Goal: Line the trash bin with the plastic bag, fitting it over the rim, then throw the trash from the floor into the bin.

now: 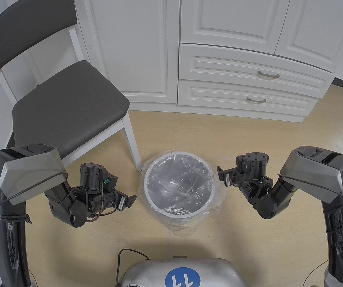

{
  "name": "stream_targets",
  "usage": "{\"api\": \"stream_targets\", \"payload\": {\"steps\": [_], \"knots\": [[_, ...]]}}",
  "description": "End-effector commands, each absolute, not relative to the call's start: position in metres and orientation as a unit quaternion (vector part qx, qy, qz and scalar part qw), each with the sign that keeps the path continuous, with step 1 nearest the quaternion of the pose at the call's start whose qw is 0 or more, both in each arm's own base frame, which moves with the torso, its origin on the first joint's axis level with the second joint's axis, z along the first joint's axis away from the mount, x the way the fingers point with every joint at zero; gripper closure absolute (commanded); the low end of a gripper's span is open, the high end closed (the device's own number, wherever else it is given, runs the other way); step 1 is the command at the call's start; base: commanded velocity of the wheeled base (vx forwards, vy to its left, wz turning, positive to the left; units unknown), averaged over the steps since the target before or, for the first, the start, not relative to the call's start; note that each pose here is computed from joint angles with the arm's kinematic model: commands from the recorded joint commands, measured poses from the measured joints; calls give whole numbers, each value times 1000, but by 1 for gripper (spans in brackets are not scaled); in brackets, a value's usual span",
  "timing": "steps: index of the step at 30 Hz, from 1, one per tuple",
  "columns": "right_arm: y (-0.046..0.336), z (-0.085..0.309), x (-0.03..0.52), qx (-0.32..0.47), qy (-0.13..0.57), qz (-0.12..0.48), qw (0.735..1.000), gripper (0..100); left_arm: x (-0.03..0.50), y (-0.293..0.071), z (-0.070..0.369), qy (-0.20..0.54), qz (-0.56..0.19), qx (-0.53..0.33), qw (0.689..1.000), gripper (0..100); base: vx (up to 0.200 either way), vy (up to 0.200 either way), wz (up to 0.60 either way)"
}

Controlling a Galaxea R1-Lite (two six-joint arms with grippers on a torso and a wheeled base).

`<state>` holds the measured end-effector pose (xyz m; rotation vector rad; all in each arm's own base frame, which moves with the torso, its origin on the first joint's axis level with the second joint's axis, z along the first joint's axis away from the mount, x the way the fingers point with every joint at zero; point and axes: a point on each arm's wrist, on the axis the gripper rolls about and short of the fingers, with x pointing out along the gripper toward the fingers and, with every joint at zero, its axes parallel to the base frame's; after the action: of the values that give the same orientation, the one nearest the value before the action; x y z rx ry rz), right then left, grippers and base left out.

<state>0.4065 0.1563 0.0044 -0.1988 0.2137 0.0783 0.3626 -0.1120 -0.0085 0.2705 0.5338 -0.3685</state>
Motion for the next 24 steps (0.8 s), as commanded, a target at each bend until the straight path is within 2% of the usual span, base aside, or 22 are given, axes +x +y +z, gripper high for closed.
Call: {"api": "stream_targets", "payload": {"steps": [1,6,7,10,16,24], "knots": [[160,-35,434,-50,129,26,990,0,362,-113,-9,249,-180,132,942,0,0,0,0],[163,-43,441,-17,157,25,987,0,362,-113,-7,243,-180,131,944,0,0,0,0],[166,-48,446,18,186,30,982,0,362,-112,-4,240,-179,131,945,0,0,0,0],[167,-51,446,46,209,48,976,0,362,-112,1,233,-178,130,947,0,0,0,0],[166,-65,449,44,237,55,969,0,363,-110,9,223,-172,128,951,0,0,0,0],[158,-76,472,32,260,32,965,0,364,-110,14,204,-168,126,956,0,0,0,0]]}}
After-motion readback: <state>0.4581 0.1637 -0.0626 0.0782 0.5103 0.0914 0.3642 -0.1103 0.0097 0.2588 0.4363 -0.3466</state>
